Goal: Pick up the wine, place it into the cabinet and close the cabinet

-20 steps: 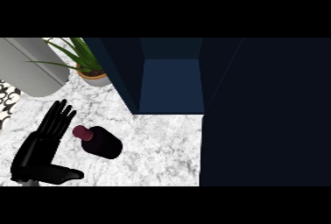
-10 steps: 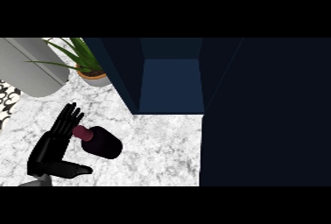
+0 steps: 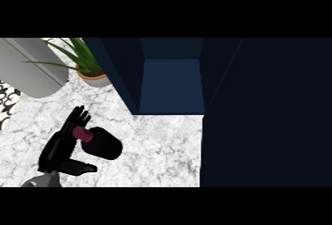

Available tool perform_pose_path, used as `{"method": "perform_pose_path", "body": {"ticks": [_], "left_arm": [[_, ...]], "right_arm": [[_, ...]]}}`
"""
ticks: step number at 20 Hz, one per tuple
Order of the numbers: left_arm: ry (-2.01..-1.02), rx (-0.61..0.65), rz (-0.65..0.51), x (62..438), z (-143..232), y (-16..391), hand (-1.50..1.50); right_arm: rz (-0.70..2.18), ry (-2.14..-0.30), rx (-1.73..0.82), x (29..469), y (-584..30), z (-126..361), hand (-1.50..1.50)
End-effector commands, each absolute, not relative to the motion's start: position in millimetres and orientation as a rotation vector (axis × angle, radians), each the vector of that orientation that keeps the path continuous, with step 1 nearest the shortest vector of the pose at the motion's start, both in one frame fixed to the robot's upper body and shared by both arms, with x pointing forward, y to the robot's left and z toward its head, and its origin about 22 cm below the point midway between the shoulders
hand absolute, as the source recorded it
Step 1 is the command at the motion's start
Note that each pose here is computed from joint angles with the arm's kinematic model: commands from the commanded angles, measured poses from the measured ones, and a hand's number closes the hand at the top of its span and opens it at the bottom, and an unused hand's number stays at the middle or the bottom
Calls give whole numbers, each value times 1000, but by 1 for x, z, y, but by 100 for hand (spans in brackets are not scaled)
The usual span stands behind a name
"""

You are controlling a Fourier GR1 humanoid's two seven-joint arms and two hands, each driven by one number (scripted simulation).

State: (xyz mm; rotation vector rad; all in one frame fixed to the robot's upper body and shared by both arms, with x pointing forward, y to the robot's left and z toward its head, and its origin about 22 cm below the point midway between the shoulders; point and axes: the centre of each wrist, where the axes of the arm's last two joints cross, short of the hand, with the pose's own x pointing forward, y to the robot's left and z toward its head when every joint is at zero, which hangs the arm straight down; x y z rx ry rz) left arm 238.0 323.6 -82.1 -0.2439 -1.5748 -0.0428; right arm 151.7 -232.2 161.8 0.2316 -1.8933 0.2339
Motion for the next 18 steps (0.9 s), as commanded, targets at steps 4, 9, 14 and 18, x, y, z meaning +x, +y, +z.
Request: {"method": "perform_pose_path", "body": {"ticks": [4,9,14,18], "left_arm": [[-1556,-256,-61,249,-99,317,-150],[-1560,-267,-70,232,-132,316,-150],[-1550,-278,-7,229,-154,304,-150],[-1544,-349,32,255,-134,296,-150]], "right_arm": [[245,-1900,233,162,-232,174,-150],[230,-1908,223,162,-234,174,-150],[247,-1905,225,142,-225,167,-150],[246,-1908,229,150,-243,172,-150]]}}
